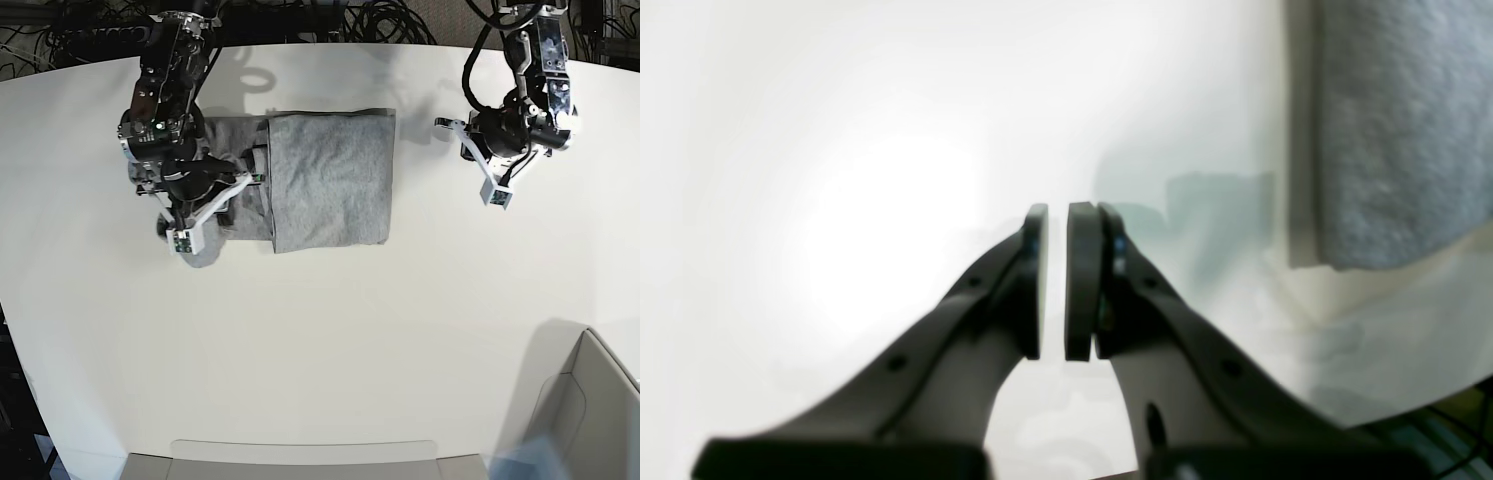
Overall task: Fold the T-shirt properly
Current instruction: 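Fold the strip end over with the right gripper onto the bundle, then flatten and tuck the folded bundle with the right gripper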
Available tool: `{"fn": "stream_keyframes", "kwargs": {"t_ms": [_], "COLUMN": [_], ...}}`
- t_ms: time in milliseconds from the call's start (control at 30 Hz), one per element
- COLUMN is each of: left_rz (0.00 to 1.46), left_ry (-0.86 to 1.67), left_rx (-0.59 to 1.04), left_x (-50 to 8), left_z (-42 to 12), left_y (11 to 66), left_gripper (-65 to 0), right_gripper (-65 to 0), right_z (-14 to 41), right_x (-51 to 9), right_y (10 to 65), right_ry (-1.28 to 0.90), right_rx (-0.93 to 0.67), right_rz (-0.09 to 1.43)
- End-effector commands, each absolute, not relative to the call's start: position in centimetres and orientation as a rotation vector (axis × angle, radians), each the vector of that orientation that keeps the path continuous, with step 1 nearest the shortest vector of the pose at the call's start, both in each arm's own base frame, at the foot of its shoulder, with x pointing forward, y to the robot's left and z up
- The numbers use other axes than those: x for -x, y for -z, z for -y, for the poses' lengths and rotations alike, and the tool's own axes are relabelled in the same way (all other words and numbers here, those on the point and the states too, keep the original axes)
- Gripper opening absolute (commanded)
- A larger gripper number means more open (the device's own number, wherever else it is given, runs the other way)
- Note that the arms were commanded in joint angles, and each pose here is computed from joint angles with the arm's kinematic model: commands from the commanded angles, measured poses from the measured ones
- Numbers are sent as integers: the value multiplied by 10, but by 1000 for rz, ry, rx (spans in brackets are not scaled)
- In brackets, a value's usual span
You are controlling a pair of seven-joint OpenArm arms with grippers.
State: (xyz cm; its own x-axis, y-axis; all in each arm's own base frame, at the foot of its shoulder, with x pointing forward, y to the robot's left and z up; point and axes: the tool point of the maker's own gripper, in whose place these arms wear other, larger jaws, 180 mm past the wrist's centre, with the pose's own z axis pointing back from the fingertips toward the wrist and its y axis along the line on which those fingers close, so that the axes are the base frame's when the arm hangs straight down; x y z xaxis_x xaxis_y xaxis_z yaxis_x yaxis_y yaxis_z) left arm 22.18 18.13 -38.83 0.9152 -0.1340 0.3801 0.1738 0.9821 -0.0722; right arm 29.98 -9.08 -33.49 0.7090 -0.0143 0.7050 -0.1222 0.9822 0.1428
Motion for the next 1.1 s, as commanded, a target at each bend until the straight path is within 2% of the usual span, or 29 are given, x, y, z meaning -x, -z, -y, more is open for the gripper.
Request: {"fn": "stream_keyframes", "kwargs": {"t_ms": [0, 333, 500, 633, 800, 1000, 1067], "left_rz": [409, 397, 397, 395, 381, 382, 382], "left_ry": [164, 171, 171, 172, 174, 174, 174], "left_rx": [101, 104, 104, 104, 106, 108, 108], "left_x": [-227, -222, -222, -222, -216, -216, -216], "left_z": [-183, -182, -182, -182, -181, -181, -181], "left_y": [382, 385, 385, 385, 388, 388, 388], "left_gripper": [-599, -599, -599, -599, -599, -599, -599], "right_gripper": [-650, -650, -650, -650, -647, -389, -351], "right_z": [80, 4, -18, -30, -53, -56, -57], "right_x": [-308, -309, -309, -314, -300, -297, -297], "right_y": [317, 319, 336, 340, 345, 345, 345], "right_ry": [-57, -20, -17, -33, -108, -89, -80], "right_rx": [-210, -320, -323, -325, -346, -346, -345], "right_rz": [847, 783, 717, 748, 700, 691, 690]}}
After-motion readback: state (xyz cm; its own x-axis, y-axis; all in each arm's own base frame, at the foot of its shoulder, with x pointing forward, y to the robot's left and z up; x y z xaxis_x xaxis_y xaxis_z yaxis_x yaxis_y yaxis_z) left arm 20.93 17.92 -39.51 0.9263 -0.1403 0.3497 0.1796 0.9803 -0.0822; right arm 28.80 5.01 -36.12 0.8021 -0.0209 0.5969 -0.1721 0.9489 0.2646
